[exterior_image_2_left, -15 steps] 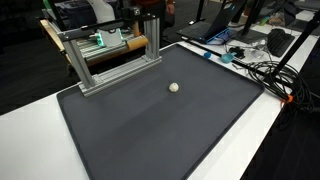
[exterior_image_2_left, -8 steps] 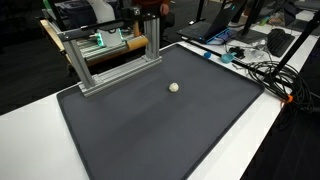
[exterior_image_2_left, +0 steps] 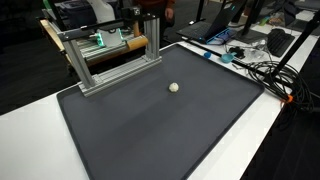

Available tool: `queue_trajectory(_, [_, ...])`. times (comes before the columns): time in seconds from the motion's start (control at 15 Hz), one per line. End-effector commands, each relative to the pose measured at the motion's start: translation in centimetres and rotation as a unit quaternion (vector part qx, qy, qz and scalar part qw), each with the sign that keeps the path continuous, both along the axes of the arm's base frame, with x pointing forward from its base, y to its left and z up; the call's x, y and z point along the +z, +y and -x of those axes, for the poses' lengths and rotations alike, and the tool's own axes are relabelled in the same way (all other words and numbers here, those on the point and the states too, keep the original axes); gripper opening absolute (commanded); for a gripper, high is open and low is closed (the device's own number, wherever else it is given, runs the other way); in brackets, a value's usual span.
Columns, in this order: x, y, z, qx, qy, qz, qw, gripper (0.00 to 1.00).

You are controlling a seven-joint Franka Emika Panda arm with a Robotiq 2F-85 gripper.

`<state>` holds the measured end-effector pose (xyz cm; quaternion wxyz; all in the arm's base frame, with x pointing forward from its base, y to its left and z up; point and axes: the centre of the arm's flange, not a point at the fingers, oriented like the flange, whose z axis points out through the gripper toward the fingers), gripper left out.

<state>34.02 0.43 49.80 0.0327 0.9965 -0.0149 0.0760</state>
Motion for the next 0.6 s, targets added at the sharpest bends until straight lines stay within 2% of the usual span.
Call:
queue_trajectory(0.0, [-2.66, -1.80, 0.83, -0.024, 0.039, 0.031, 0.9985, 1.00])
queue_trajectory(0.07, [-1.72, -1.23, 0.35, -0.011, 0.024, 0.015, 0.9996, 1.00])
queue_trajectory(0.53, [-2.67, -0.92, -0.14, -0.009, 0.022, 0.011, 0.9997, 1.00])
